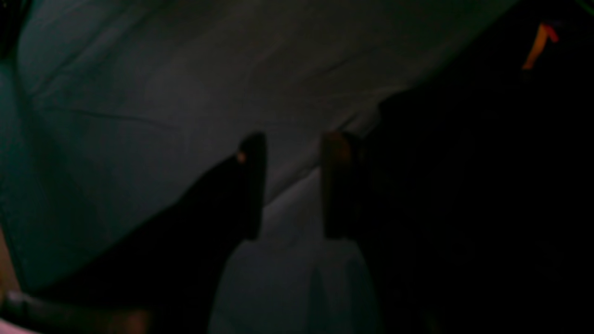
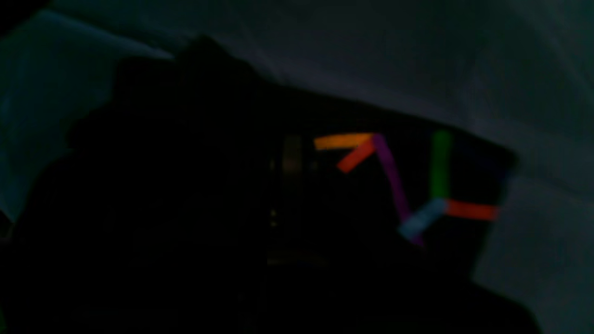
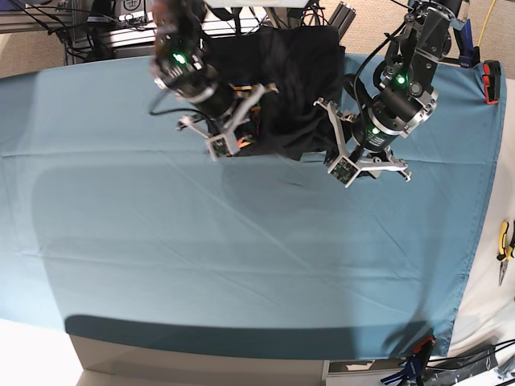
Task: Fold the T-shirt properly
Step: 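Move the right gripper along the bundle toward the left gripper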
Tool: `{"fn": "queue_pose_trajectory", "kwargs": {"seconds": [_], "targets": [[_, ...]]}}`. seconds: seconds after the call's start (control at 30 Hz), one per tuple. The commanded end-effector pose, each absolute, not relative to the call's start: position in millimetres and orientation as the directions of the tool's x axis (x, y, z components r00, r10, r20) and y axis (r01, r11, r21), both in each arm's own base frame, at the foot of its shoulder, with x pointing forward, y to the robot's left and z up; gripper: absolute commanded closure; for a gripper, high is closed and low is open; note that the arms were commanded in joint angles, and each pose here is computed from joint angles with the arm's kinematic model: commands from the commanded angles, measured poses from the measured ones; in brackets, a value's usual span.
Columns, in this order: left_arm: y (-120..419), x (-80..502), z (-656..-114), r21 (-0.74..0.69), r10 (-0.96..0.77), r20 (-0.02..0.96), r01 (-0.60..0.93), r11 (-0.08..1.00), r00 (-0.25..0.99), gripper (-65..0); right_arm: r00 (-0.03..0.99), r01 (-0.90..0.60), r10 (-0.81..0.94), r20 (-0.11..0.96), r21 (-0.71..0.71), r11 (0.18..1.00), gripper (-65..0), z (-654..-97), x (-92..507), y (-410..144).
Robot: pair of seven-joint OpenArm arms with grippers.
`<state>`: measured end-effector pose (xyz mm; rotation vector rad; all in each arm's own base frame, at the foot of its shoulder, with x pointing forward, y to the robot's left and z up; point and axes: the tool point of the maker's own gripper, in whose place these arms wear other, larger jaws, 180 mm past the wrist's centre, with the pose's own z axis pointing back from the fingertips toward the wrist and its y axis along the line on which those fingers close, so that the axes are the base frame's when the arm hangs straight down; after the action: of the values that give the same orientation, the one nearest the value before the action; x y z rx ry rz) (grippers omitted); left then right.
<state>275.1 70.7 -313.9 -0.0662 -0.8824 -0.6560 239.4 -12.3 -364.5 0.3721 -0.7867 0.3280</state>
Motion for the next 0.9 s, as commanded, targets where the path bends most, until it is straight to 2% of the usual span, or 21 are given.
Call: {"fn": "queue_pose_trajectory", "kwargs": {"seconds": [0.0,0.37,0.47,0.7,0.87], "targets": [[69.0,280.1,-302.4,0.219,-0.495,0.761,0.552,0.805,0.419,-21.3,0.625,-0.437,0.12,0.771,0.219,0.872,0.0,-350.5,246.9,-2.6],[69.0,280.1,-302.4,0.219,-0.494,0.762,0.552,0.805,0.419,-21.3,0.561,-0.628,0.201,0.803,0.255,0.735,0.0,-332.9,221.8,71.2],[69.0,280.1,-302.5,0.219,-0.495,0.761,0.552,0.805,0.419,-21.3,0.515,-0.668,0.234,0.824,0.215,0.712,0.0,-327.4,222.5,80.5],[69.0,280.2,-302.4,0.219,-0.495,0.762,0.552,0.805,0.419,-21.3,0.416,-0.675,0.293,0.861,0.076,0.734,0.0,-315.6,249.9,71.4],[69.1,280.1,-302.6,0.218,-0.495,0.761,0.552,0.805,0.42,-21.3,0.398,-0.672,0.316,0.861,0.039,0.739,0.0,-313.0,258.0,68.0]]}}
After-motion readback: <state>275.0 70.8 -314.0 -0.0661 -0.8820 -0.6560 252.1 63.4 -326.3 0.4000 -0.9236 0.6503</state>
